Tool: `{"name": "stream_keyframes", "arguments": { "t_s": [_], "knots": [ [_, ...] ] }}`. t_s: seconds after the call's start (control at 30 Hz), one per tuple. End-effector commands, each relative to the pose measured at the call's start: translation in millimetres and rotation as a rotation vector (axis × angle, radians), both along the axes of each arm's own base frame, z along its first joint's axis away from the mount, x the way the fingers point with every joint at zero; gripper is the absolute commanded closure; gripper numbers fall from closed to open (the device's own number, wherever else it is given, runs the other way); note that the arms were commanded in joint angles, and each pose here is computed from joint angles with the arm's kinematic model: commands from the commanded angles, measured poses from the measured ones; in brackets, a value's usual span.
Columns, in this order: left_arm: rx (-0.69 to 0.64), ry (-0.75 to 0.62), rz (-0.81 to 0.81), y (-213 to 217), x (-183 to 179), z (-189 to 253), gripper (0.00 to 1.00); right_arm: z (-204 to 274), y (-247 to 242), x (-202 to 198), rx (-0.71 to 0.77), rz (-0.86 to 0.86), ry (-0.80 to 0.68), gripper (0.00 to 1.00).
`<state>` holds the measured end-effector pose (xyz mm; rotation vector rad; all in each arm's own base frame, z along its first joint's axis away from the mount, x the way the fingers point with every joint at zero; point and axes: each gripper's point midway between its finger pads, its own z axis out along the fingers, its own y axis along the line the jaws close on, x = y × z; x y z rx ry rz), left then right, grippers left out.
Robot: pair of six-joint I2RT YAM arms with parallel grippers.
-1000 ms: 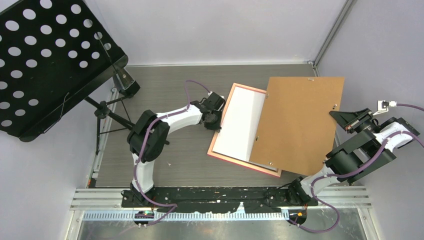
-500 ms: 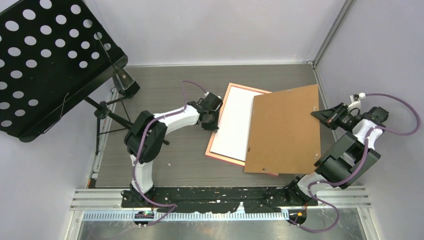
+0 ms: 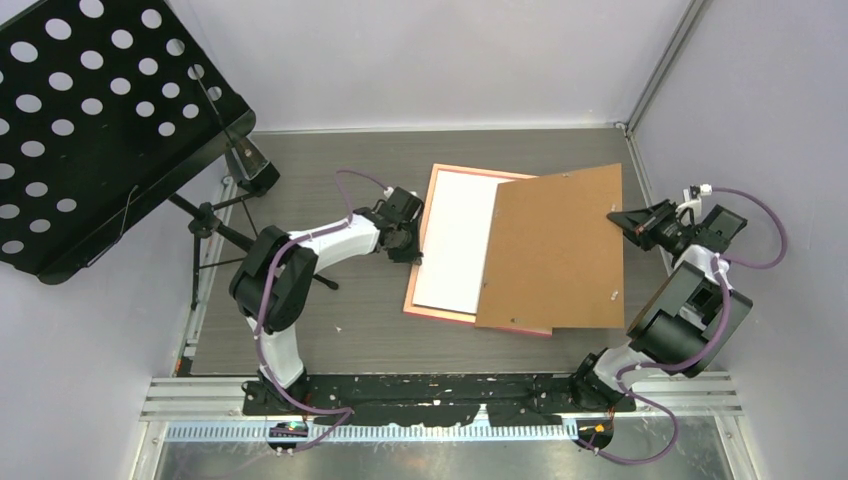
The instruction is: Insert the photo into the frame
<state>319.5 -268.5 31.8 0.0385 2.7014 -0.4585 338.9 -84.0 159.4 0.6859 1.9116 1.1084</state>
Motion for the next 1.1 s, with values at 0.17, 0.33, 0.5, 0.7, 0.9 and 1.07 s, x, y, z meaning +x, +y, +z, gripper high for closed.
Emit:
{"name": "stream_keyframes", "arguments": {
  "t_s": [0.17, 0.33, 0.5, 0.7, 0.9, 1.07],
  "knots": [
    [-0.078, -0.022, 0.035, -6, 1, 12, 1.00, 27, 6, 39, -0.002, 0.017, -0.108, 0.94],
    [-0.088, -0.013, 0.033, -8, 0, 12, 1.00, 21, 20, 48, 0.004, 0.044, -0.109, 0.95],
    [-0.090, -0.014, 0.033, -9, 0, 13, 1.00, 19, 33, 57, 0.034, 0.065, -0.122, 0.94],
    [-0.086, -0.014, 0.034, -8, 1, 10, 1.00, 6, 45, 63, 0.101, 0.081, -0.105, 0.95],
    [-0.080, -0.008, 0.032, -8, 0, 7, 1.00, -13, 65, 68, 0.120, 0.105, -0.068, 0.95],
    [-0.079, -0.013, 0.032, -8, 1, 9, 1.00, -21, 83, 70, 0.098, 0.139, -0.052, 0.95]
  ]
}}
